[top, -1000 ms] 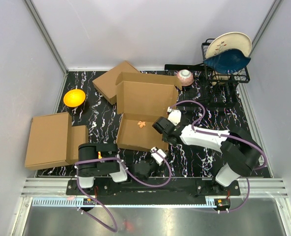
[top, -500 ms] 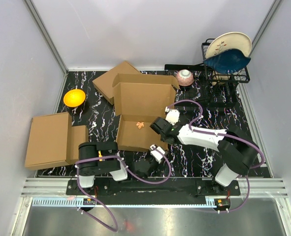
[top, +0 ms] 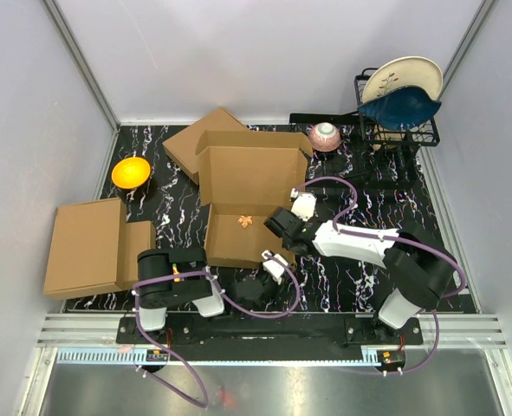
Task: Fold the paper box
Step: Fold the paper box at the center of the board.
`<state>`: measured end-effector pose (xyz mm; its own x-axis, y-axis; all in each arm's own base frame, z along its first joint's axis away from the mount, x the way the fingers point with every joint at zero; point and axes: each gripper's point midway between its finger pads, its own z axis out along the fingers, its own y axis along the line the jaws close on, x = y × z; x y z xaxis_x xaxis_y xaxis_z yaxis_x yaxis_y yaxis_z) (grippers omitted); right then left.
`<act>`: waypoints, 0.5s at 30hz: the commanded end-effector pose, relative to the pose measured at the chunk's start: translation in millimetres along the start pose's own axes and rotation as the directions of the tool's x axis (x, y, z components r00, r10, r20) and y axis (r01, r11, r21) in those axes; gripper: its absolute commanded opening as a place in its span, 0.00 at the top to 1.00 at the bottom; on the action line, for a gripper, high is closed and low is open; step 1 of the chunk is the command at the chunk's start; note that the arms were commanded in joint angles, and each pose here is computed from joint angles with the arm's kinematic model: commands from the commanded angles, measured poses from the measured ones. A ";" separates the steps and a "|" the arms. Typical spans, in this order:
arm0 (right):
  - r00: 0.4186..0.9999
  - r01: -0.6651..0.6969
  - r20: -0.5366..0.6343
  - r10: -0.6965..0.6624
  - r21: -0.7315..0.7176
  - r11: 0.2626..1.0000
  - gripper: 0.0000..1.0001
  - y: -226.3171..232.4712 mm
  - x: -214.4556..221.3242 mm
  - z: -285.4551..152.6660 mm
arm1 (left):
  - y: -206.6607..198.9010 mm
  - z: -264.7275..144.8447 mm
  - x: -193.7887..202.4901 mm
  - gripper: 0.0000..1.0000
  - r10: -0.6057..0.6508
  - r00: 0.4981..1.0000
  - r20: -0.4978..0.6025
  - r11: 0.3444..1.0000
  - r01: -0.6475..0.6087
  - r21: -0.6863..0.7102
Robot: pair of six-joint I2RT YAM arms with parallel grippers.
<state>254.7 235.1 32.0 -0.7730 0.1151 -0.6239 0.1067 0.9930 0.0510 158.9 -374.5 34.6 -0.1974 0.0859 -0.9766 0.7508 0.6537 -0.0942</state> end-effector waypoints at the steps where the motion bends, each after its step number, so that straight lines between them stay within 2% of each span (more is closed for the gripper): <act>1: 0.938 0.077 -0.339 -0.074 -0.005 0.997 1.00 -14.7 108.2 -4.3 | 34.6 6.8 -111.0 1.00 -0.211 0.889 0.406 0.965 0.256 -0.060; 6: 0.933 0.072 -0.353 -0.070 -0.008 0.997 1.00 -17.8 113.1 -7.7 | 54.0 4.3 -109.9 1.00 -0.242 0.876 0.417 0.946 0.309 -0.101; 15: 0.921 0.084 -0.381 -0.085 -0.020 0.996 1.00 -18.2 125.0 -16.6 | 72.1 6.6 -121.2 1.00 -0.241 0.859 0.452 0.935 0.331 -0.131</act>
<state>256.1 238.3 31.7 -0.7483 0.1463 -0.6470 0.1177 0.9892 0.0875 166.9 -371.5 35.9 -0.2863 0.0185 -0.9580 0.7325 0.6487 -0.2064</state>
